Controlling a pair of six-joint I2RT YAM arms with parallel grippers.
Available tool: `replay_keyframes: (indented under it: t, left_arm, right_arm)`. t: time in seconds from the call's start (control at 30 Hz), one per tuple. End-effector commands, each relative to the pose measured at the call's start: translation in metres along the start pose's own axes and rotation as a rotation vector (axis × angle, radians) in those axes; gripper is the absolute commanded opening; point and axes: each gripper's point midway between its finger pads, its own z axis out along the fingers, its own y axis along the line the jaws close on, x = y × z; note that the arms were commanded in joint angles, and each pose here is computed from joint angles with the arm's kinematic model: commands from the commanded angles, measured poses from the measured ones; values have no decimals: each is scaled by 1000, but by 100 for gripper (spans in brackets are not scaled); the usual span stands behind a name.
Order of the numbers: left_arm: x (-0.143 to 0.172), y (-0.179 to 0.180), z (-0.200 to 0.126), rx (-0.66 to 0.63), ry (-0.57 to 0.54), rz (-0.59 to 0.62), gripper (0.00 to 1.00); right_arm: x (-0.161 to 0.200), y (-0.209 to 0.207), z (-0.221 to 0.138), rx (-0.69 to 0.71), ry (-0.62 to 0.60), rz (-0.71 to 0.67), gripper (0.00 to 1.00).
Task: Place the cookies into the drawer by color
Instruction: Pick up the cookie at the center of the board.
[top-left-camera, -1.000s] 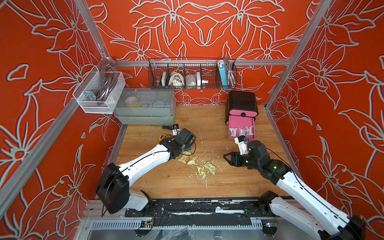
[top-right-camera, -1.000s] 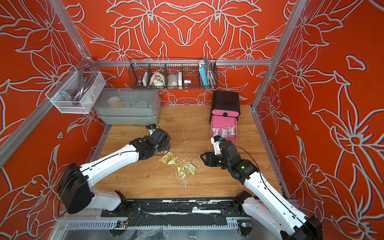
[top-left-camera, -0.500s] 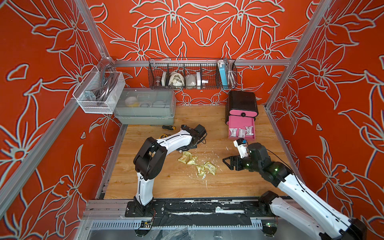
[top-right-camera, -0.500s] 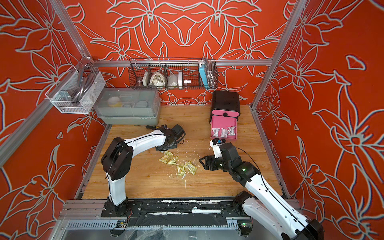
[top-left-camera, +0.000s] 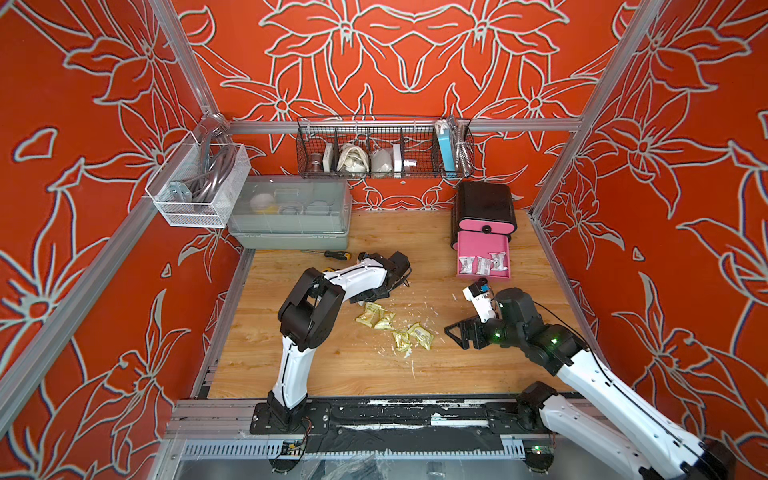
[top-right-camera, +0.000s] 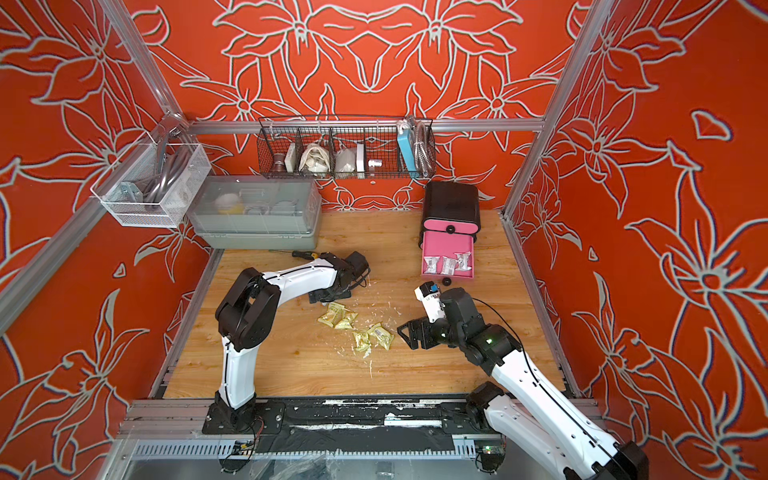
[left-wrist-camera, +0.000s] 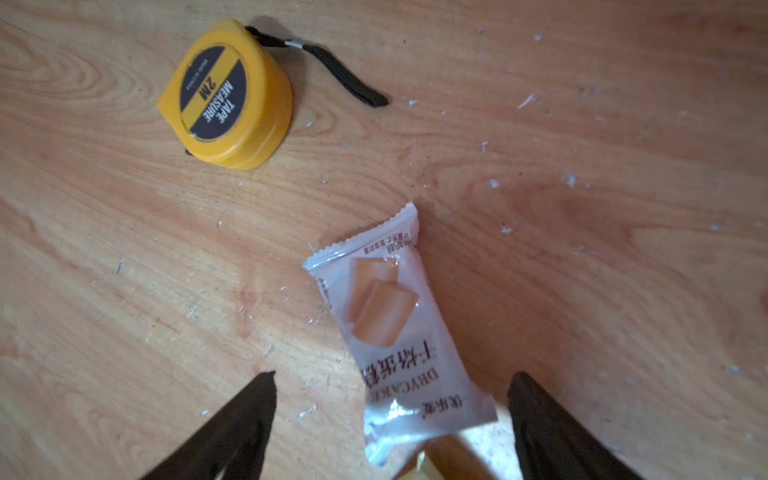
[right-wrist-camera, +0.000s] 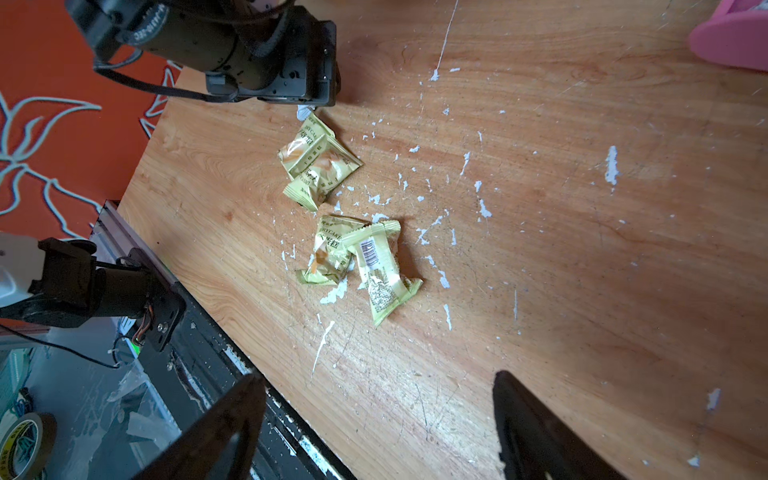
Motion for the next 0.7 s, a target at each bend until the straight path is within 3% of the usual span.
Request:
replay_keyframes:
  t: [0.0, 0.27, 0.67]
  left_arm:
    - [2, -3, 10, 10, 11, -7, 88]
    - [17, -2, 23, 41, 44, -52, 78]
    - [44, 15, 36, 204, 124, -140, 59]
  right_arm:
    - [4, 7, -5, -29, 22, -27, 89]
    - [4, 8, -8, -29, 11, -3, 90]
    - [-1, 2, -7, 5, -18, 101, 91]
